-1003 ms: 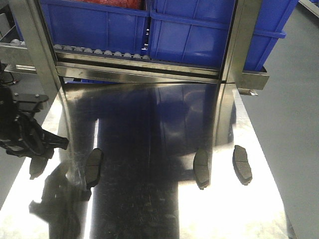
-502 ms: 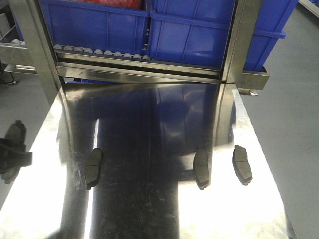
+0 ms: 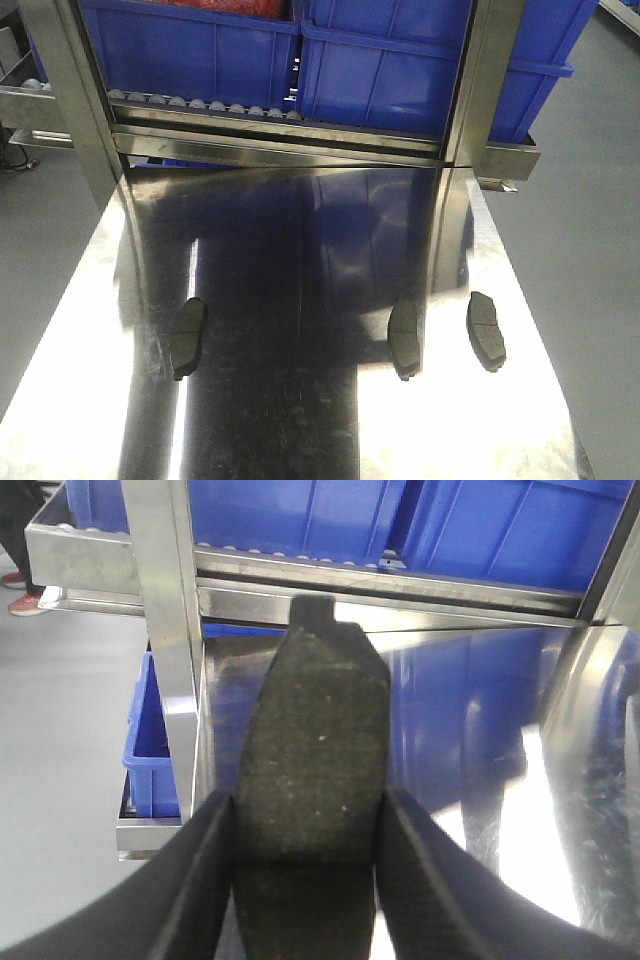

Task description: Move and align brake pads A on conveyor

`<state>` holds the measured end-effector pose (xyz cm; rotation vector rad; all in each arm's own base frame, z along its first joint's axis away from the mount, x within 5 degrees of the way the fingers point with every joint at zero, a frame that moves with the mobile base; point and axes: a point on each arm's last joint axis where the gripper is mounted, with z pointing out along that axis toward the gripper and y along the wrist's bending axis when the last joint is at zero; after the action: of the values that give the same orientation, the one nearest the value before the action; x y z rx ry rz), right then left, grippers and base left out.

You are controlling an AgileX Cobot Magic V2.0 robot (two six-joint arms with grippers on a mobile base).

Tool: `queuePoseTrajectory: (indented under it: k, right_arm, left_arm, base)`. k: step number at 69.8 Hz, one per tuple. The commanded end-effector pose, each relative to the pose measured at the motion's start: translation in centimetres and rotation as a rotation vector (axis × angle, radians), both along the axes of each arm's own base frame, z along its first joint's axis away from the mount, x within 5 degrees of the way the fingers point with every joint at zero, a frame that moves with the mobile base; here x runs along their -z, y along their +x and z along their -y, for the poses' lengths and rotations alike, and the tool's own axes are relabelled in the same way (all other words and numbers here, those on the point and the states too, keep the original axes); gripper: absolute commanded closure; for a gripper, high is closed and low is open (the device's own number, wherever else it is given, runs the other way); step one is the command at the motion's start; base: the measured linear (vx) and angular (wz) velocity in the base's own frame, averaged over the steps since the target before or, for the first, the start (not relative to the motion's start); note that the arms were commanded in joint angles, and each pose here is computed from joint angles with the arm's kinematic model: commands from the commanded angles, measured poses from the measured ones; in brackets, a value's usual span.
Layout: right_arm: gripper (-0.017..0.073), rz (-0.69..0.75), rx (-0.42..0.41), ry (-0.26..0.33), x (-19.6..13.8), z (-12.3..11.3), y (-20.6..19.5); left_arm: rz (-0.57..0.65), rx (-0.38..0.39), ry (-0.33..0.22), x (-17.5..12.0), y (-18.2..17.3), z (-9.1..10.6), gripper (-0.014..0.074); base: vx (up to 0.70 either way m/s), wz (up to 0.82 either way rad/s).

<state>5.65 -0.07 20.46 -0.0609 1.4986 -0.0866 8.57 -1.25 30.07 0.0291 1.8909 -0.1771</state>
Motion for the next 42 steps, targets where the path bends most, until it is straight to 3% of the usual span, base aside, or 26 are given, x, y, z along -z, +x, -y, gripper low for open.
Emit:
queuePoseTrajectory:
  k: [1,42]
  right_arm:
    - [0.0569,0.088,0.006,-0.013,-0.62,0.03,-0.18]
    - [0.0569,0.088,0.006,-0.013,-0.62,0.03,-0.18]
  left_arm:
    - [0.111,0.001,-0.025,-1.5,-0.42,-0.02,0.06]
    - [0.099,0.003,-0.024,-1.38,-0.61,-0.03,0.0599]
  base:
    - [0.0,0.0]
    - [0.0,0.0]
